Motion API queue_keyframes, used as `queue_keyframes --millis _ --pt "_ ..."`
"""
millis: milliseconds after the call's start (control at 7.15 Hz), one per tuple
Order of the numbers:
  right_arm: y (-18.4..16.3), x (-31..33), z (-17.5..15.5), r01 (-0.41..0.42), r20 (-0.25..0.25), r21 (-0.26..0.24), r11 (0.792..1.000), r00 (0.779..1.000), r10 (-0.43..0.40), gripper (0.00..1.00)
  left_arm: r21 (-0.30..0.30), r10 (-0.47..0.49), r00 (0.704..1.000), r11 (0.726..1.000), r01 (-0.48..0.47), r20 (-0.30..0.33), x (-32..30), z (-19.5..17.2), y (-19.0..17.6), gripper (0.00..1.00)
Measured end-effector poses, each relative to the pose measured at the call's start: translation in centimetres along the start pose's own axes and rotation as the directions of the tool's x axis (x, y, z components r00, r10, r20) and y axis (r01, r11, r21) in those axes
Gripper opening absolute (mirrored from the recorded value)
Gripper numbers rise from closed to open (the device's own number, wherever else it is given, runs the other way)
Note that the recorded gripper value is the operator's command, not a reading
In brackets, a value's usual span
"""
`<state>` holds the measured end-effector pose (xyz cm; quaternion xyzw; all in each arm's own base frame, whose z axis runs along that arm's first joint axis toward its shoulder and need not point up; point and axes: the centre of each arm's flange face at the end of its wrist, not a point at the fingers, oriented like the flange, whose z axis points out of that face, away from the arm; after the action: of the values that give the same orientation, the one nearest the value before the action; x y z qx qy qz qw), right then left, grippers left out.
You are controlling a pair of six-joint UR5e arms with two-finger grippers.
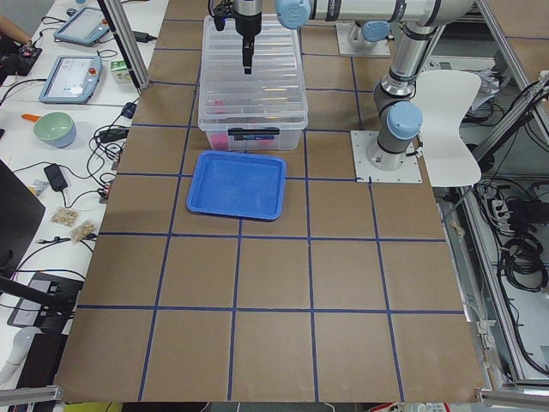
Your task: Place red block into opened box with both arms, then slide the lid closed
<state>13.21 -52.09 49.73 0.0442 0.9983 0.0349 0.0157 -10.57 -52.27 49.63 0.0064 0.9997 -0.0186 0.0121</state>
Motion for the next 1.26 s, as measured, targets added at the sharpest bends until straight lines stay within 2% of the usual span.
queue_keyframes --millis 280,1258 --pt "1.3 0.3 -0.4 -0.004 -0.005 -0.033 0.999 1.000 0.004 1.00 0.000 0.000 1.000 1.000 0.000 0.000 0.0 0.0 0.0 1.00" --pt "1.3 1.2 -0.3 -0.030 -0.009 -0.043 0.999 1.000 0.029 1.00 -0.008 0.002 1.000 1.000 -0.002 0.013 -0.1 0.4 -0.1 1.00"
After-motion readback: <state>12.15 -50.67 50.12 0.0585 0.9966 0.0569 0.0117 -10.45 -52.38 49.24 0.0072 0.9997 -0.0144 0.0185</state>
